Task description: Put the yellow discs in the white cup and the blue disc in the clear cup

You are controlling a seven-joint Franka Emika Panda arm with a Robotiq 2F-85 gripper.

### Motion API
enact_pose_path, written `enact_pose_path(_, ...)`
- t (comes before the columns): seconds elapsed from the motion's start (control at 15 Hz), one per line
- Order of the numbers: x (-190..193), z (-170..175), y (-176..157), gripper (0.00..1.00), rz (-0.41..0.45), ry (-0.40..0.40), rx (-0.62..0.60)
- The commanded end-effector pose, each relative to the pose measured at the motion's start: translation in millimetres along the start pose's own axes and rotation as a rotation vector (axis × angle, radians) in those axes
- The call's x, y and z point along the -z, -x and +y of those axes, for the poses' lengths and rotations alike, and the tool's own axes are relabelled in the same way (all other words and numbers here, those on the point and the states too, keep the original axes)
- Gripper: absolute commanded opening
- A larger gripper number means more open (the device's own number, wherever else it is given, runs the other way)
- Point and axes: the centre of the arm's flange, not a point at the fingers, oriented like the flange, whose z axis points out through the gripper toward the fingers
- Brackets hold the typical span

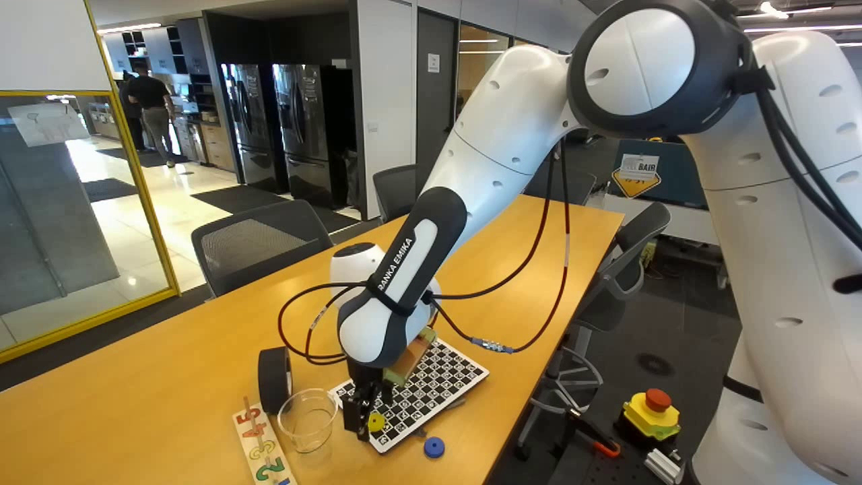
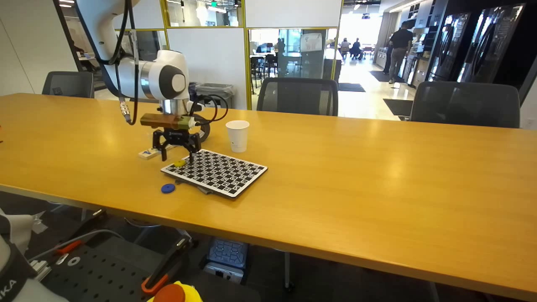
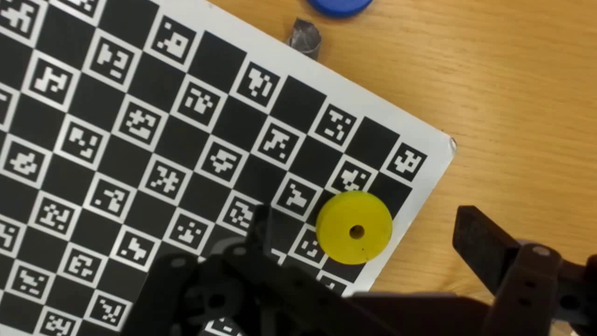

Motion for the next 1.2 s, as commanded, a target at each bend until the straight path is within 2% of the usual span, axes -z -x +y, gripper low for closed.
enact_pose_path(0.0, -0.9, 1.1, 1.8, 1.00, 0.021, -0.027, 0.000)
enact_pose_path(0.8, -1.6, 2.8, -0.5, 1.00, 0.051, -0.025, -0.006)
enact_pose_path(0.93, -2.7, 3.2, -0.6, 0.74, 0.057, -0.021, -0.007)
enact_pose_path(1.13, -3.0, 3.5, -0.6, 0.49, 0.059, -0.019, -0.009)
